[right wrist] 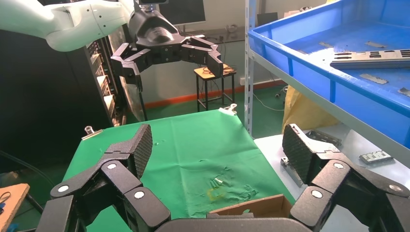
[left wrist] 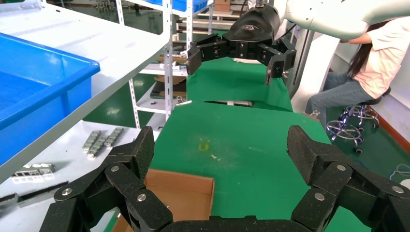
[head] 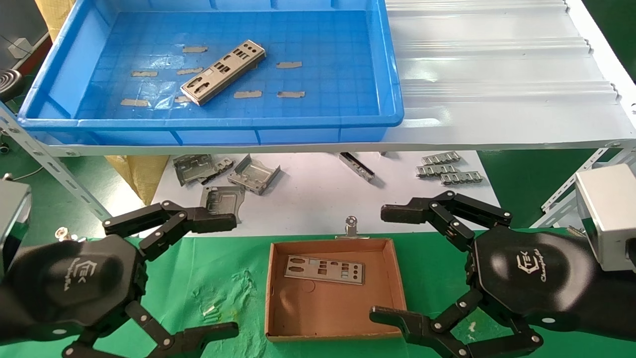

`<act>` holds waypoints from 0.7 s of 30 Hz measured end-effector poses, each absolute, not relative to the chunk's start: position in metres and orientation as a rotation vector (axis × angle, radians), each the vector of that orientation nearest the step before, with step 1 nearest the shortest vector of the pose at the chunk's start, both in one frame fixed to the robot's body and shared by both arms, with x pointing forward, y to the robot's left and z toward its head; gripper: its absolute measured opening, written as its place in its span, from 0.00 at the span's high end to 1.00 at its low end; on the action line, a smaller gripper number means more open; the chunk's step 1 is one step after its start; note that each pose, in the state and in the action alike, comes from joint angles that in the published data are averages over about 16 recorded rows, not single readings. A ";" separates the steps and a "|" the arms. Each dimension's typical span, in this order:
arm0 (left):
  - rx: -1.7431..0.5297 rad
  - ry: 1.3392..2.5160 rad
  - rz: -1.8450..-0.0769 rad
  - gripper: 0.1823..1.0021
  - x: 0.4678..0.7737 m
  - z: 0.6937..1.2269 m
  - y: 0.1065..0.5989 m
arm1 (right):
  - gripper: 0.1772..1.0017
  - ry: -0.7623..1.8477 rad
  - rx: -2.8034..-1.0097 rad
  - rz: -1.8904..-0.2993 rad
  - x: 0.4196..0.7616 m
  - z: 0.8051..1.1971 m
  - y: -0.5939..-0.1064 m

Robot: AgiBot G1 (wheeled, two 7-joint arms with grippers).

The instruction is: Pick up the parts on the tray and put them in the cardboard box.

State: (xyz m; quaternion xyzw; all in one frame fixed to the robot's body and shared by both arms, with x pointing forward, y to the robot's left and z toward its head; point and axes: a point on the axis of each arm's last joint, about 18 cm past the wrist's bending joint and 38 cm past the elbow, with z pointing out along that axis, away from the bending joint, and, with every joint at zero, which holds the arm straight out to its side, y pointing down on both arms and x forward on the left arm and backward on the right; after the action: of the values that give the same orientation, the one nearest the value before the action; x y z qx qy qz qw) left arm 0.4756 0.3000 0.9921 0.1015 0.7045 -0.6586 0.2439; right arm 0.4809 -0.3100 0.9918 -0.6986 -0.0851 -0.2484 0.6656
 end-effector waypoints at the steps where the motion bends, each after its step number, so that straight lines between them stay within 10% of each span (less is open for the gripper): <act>1: 0.277 1.924 -1.799 0.00 0.476 0.992 0.300 | 0.00 -0.192 -1.577 -0.561 0.481 0.992 -0.310; 21: 0.277 1.924 -1.799 0.00 0.476 0.992 0.300 | 0.00 -0.192 -1.577 -0.561 0.481 0.992 -0.310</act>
State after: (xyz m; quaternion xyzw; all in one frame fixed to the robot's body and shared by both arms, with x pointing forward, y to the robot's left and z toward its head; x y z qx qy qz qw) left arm 0.4756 0.3000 0.9921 0.1015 0.7045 -0.6587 0.2439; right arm 0.4809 -0.3100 0.9918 -0.6986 -0.0851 -0.2484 0.6656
